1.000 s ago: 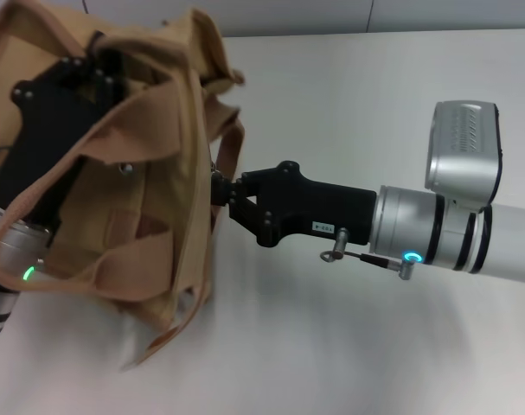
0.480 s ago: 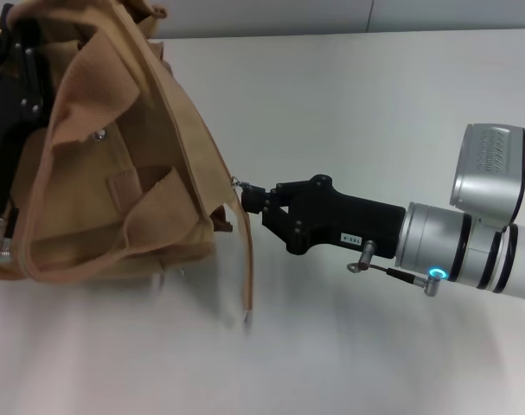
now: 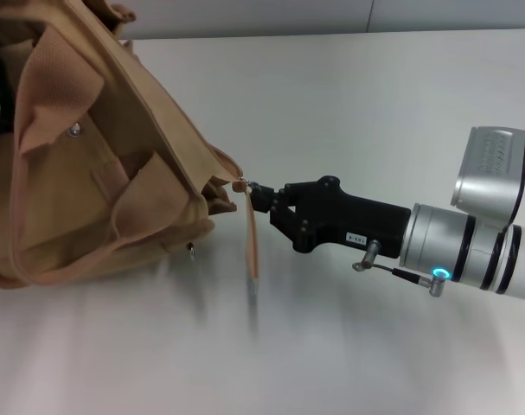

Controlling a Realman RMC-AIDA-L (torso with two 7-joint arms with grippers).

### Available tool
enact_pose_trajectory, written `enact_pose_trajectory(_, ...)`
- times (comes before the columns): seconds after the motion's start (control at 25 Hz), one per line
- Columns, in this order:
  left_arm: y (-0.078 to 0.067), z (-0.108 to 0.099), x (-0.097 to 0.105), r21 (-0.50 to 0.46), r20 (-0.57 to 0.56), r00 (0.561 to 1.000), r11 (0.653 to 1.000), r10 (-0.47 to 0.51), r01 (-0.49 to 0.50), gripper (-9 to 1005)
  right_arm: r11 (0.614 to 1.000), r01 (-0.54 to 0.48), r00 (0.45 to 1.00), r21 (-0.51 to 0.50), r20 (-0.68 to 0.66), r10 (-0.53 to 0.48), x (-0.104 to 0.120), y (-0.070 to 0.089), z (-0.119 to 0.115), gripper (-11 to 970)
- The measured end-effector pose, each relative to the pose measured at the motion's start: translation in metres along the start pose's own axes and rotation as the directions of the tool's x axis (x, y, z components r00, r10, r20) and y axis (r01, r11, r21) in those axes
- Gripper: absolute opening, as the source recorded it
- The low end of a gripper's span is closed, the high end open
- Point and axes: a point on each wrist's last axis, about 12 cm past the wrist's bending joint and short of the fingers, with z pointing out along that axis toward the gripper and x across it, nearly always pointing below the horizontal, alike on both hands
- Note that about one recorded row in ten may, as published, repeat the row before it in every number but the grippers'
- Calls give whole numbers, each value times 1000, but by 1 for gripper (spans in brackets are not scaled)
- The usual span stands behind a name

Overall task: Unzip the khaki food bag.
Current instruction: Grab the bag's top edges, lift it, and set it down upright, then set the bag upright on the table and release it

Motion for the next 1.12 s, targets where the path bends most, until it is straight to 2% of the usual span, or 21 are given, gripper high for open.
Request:
enact_pose_trajectory(0.36, 0, -1, 1, 5, -8, 1000, 1000, -4, 4, 86, 998, -44, 997, 42, 60, 42, -6, -4, -1, 123)
enact_pose_trajectory(0.52, 0, -1, 2, 5, -19, 1000, 1000, -4, 4, 87, 990, -98, 985, 97, 153, 82, -9, -10, -10, 152)
enact_pose_trajectory(0.6, 0, -1, 2, 5, -24, 1000, 1000, -4, 5, 87, 990, -114, 976, 88, 195, 95, -16, -14, -17, 191)
enact_pose_trajectory(0.68, 0, -1, 3, 4, -25, 1000, 1000, -5, 5, 87, 993, -111, 975, 37, 199, 102, -24, -15, -22, 231)
enact_pose_trajectory(0.8, 0, 0, 3, 4, -27, 1000, 1000, -5, 5, 88, 992, -118, 984, -41, 129, 122, -27, -13, -24, 290)
enact_pose_trajectory(0.92, 0, 0, 3, 4, -25, 1000, 1000, -5, 5, 89, 981, -178, 984, -81, -3, 179, -24, -14, -21, 349)
enact_pose_trajectory(1.04, 0, 2, 3, 6, -24, 1000, 1000, -5, 5, 89, 968, -239, 966, -82, -121, 229, -20, -15, -16, 491)
enact_pose_trajectory(1.12, -1, 2, 3, 7, -24, 1000, 1000, -5, 6, 90, 969, -236, 961, -74, -169, 221, -18, -15, -12, 585)
